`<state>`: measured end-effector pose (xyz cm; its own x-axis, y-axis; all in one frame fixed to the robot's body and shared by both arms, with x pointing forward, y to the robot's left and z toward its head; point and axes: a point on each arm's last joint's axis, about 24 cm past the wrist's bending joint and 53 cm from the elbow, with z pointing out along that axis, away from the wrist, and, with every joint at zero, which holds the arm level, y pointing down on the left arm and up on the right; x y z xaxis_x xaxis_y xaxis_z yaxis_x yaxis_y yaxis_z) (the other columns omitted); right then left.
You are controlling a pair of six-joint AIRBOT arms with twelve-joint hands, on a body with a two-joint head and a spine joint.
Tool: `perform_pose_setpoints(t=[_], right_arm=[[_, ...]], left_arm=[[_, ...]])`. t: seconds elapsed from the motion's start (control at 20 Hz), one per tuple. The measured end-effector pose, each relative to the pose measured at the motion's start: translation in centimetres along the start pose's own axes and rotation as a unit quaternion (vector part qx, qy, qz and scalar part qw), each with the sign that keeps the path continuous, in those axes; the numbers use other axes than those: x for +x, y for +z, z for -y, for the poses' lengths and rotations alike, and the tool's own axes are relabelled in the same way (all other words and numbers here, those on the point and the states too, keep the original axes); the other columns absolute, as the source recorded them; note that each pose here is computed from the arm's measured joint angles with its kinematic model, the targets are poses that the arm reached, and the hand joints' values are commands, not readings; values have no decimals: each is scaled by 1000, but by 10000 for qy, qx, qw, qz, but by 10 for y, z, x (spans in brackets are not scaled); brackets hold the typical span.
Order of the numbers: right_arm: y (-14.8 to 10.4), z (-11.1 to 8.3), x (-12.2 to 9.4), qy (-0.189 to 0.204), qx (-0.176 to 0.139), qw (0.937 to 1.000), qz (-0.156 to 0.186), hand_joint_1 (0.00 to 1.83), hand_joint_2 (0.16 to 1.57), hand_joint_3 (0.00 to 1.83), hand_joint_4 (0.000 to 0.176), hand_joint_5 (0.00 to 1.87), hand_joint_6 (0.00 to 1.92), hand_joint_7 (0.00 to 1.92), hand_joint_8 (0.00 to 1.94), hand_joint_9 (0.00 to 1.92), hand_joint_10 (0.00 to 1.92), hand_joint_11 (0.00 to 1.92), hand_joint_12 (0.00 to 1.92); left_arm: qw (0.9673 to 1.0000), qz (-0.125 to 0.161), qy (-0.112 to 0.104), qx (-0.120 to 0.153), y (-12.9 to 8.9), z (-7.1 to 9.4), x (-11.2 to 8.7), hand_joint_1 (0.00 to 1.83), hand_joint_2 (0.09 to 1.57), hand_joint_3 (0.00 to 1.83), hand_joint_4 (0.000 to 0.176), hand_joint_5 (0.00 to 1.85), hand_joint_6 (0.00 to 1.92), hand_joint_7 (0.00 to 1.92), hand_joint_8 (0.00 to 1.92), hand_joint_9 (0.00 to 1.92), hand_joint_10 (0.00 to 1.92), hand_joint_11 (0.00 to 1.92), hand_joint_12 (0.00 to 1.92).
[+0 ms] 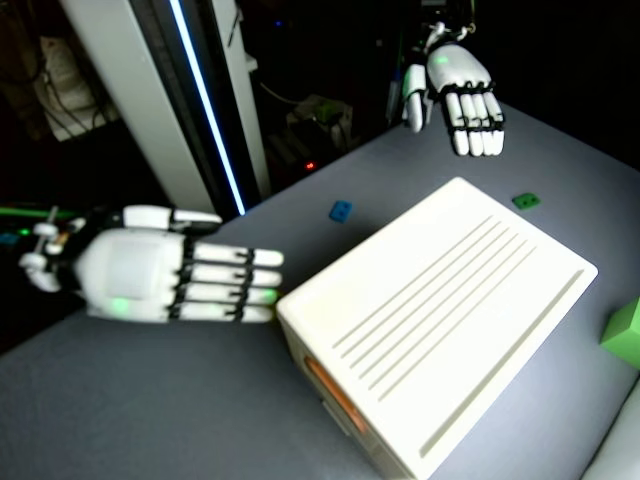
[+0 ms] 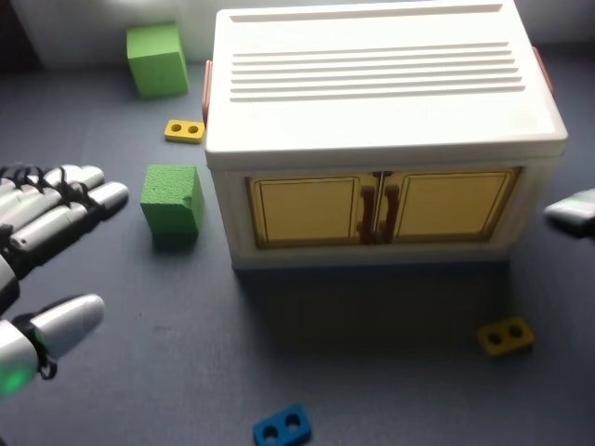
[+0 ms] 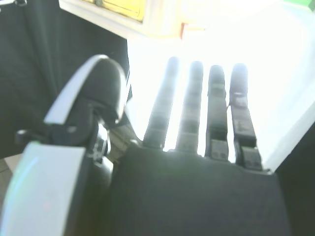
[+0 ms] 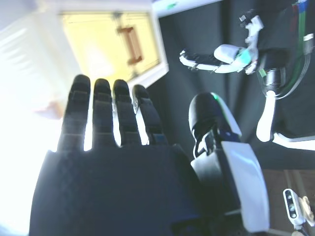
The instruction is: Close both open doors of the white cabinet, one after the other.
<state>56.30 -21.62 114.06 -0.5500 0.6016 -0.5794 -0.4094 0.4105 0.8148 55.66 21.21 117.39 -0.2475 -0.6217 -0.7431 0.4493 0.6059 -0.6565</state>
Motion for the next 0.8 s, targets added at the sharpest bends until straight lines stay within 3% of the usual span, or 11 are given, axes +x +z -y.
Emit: perform_pose_setpoints(t=[0.15,0.25,0.4,0.45,0.6,0.65,0.7,0.75,0.8], right_arm=[[-8,4,-28,-148,106,9982,572,0,1490,16,0,0,0,0,0,0,0,1,0],[-12,-6,-50,-299,-86,9941,1042,0,1483,11,0,0,0,0,0,0,0,0,0],[-13,-25,-71,-432,-458,9870,1479,24,1534,15,0,0,0,0,0,0,0,0,0],[-13,-33,-81,-499,-619,9832,1644,63,1529,4,0,4,1,0,0,0,0,26,13],[-11,-46,-97,-573,-888,9752,1944,442,1528,0,0,96,12,56,10,45,10,52,27],[-10,-49,-99,-565,-967,9736,1988,429,1517,0,0,89,4,74,8,57,9,60,39],[-7,-52,-99,-545,-1044,9726,2007,688,1442,0,0,133,6,162,11,148,5,11,334],[-5,-54,-100,-541,-1123,9714,2022,755,1415,0,28,157,3,250,7,244,4,1,667],[-2,-58,-102,-497,-1256,9693,2055,763,1478,17,0,274,26,274,5,272,4,0,669]], left_arm=[[9994,348,38,-42,1,-5,-19,0,1556,14,0,23,1,4,1,2,1,0,15],[9980,638,26,46,1,-4,-32,0,1553,12,0,14,1,0,0,0,0,0,0],[9967,797,-7,145,4,0,-38,0,1571,83,0,27,3,0,0,0,0,0,0],[9957,893,-10,228,5,3,-43,0,1571,84,0,5,0,0,0,0,0,0,0],[9938,1051,-46,348,6,7,-49,0,1555,30,0,0,0,0,0,0,0,0,0],[9930,1109,-116,378,5,8,-52,0,1548,24,0,0,0,0,0,0,0,0,0],[9925,1140,-147,418,6,8,-55,108,1541,7,0,0,0,0,0,0,0,0,0],[9917,1171,-256,464,7,7,-59,207,1520,0,0,0,0,0,0,0,0,10,8],[9902,1245,-359,520,7,6,-63,418,1530,0,133,243,1537,20,11,0,0,1,1]])
